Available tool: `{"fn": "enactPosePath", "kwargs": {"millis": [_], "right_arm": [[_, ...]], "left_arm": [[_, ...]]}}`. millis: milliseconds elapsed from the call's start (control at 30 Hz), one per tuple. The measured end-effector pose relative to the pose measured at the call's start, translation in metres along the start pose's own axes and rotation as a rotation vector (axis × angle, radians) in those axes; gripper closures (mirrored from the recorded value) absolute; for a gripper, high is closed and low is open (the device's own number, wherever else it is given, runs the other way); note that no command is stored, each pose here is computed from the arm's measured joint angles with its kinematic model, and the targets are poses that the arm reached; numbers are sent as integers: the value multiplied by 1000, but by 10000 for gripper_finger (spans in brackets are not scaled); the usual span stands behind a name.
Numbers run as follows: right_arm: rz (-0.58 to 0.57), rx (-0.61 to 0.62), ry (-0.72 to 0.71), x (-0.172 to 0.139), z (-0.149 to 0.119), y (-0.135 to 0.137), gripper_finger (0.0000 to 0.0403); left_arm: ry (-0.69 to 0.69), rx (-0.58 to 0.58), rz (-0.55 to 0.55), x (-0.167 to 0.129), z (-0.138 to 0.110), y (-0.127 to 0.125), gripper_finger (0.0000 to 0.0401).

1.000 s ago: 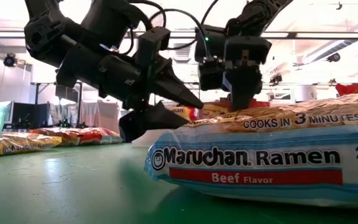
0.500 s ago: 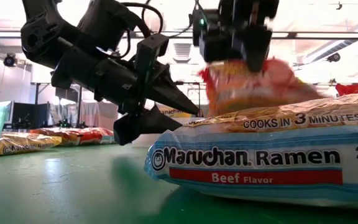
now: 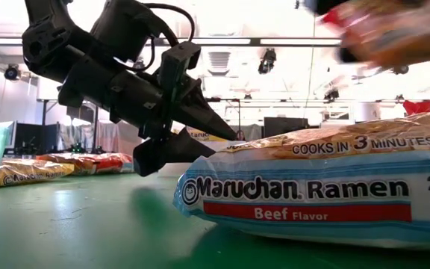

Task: Sort Maruchan noodles
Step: Put the bottom orange noodle pack into the orange bin, then put the yellow noodle pack into the transparent bin

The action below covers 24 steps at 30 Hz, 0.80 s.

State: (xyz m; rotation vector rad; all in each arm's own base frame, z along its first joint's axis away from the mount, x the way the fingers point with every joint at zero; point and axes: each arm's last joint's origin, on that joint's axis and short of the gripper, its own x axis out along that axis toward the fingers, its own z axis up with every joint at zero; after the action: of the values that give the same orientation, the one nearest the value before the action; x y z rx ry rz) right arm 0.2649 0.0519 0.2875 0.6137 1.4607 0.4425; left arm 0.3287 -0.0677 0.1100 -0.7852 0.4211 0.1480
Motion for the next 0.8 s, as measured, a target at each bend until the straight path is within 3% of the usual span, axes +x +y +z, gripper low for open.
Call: {"fn": "enactPosePath", "kwargs": {"millis": [167,333,433,600,700,800], "right_arm": [[20,71,66,15,-47,24,273],[-28,91,85,32,-77,32,273],[-86,94,92,40,-87,28,273],[-90,170,105,44,-96,27,273],[-91,141,89,42,-98,33,273],[-113,64,-21,38,-92,41,273]], "left_arm": [[0,-4,-22,-1,-3,-5,217],[-19,-5,-32,-2,-8,-12,217],[-21,-9,-53,-4,-14,-19,217],[-5,-26,-113,-5,-23,-40,217],[-3,-6,-146,-5,-26,-51,217],[-12,-12,-163,-4,-23,-58,217]]}}
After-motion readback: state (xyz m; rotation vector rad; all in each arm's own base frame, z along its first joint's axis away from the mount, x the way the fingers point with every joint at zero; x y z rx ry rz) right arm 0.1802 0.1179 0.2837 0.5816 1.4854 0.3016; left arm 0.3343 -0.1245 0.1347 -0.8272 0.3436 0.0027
